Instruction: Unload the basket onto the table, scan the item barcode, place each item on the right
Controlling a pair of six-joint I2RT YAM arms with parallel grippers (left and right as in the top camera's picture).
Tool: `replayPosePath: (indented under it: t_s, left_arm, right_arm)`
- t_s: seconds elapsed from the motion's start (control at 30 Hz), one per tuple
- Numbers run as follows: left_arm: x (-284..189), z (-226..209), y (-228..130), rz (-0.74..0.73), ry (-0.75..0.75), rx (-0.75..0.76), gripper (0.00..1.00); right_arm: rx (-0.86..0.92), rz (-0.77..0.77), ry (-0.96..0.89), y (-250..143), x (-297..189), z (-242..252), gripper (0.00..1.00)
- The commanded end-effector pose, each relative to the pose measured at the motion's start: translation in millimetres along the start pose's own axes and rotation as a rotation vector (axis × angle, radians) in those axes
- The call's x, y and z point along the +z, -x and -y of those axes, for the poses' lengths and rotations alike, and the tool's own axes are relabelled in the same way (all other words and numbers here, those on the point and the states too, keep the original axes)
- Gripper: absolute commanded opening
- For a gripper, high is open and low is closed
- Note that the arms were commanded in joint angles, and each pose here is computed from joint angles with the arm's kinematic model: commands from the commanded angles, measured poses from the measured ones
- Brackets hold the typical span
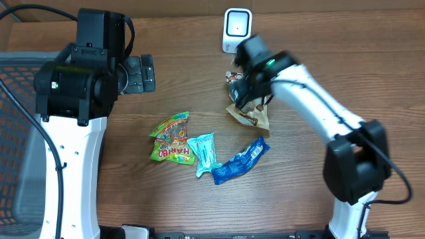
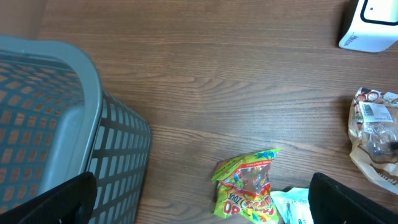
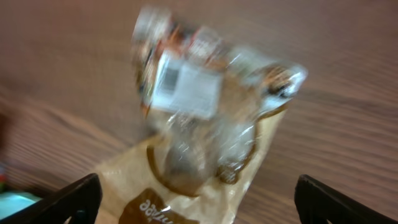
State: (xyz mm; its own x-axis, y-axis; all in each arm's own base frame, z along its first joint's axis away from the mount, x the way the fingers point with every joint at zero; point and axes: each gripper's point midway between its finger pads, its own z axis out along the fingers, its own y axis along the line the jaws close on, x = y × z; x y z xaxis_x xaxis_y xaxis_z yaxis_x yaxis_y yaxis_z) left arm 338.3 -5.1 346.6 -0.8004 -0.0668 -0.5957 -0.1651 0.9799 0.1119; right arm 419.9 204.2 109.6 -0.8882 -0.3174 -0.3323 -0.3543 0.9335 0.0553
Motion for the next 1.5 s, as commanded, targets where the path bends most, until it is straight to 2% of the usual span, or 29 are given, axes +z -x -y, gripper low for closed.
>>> replayPosePath:
  t_s: [0.0,0.23,0.43,0.63,0.93,1.03,1.13,1.17,1.3,1.33,1.47]
  left_arm:
    - [-2,-4,5,0.016,0.016,0.015,1.0]
    - [-2,-4,5,0.017,0.017,0.015,1.0]
    - [-2,-4,5,0.016,0.016,0.015,1.0]
    - [-2,-4,5,0.016,0.017,0.015,1.0]
    - [-2,-4,5,0.016,0.016,0.015,1.0]
    - [-2,-4,5,0.016,0.016,0.015,1.0]
    - [-2,-4,5,0.016,0.016,0.015,1.0]
    - [-2,-4,5,0.016,0.016,0.015,1.0]
    - [-2,-4,5,0.016,0.016,0.015,1.0]
    - [-2,-4,5,0.016,0.016,0.015,1.0]
    - [-2,-4,5,0.016,0.016,0.015,0.99]
  right_arm:
    - [0.221,0.08,0.21,23,-40,29,1.0]
    - [0.436,-0.007,0.494,3,0,64,1.0]
    - [0.5,-0.132,0.581,-25,52,61,0.97]
    - [0.511,-0.204,0.697,-38,84,43,0.9]
    - [0.467,-0.256,0.845,-43,109,-9,0.86]
    - [0.467,-0.268,0.85,-40,120,-30,0.77]
    - [0.451,-0.261,0.853,-35,127,-48,0.61]
    - [0.448,-0.257,0.854,-33,128,-52,0.53]
    - [0.443,-0.234,0.862,-27,129,-56,0.11]
    - [0.454,-0.236,0.861,-26,129,-56,0.04]
    - [0.476,-0.229,0.903,-20,121,-52,0.04]
